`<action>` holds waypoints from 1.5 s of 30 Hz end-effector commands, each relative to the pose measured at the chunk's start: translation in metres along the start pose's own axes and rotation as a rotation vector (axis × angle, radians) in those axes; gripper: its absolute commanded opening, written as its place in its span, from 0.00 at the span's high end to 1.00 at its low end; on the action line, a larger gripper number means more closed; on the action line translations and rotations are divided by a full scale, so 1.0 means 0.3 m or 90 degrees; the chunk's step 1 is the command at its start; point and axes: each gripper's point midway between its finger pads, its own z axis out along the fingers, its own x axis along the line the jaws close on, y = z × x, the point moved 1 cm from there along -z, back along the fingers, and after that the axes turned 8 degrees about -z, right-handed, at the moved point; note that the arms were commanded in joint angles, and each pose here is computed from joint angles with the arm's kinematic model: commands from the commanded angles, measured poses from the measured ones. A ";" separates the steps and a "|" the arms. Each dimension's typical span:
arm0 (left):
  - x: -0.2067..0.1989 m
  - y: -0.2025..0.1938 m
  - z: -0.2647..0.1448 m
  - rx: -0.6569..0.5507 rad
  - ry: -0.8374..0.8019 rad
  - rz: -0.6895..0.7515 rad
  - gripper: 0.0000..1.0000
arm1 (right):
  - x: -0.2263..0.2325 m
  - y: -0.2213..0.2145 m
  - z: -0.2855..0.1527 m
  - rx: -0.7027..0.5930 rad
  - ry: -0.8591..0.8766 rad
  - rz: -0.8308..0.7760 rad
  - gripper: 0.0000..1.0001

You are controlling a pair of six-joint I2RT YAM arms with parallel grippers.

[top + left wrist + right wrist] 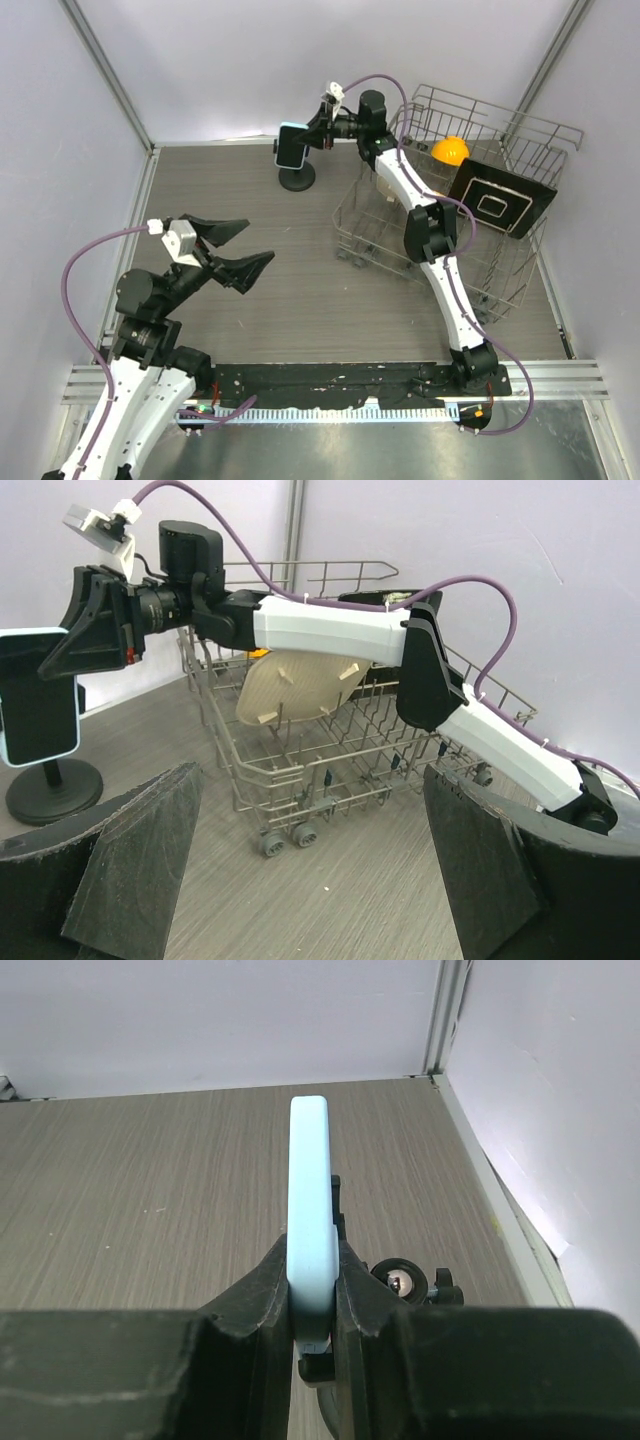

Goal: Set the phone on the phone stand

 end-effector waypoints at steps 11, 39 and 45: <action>-0.049 0.075 0.013 -0.031 -0.035 0.006 0.05 | 0.023 0.137 0.110 -0.041 -0.016 -0.089 0.99; -0.051 0.065 0.000 -0.035 -0.032 -0.004 0.05 | -0.058 0.309 0.034 0.035 -0.197 -0.050 0.20; -0.033 0.066 -0.023 -0.047 0.008 -0.023 0.05 | 0.026 0.421 -0.059 0.077 -0.255 0.006 0.19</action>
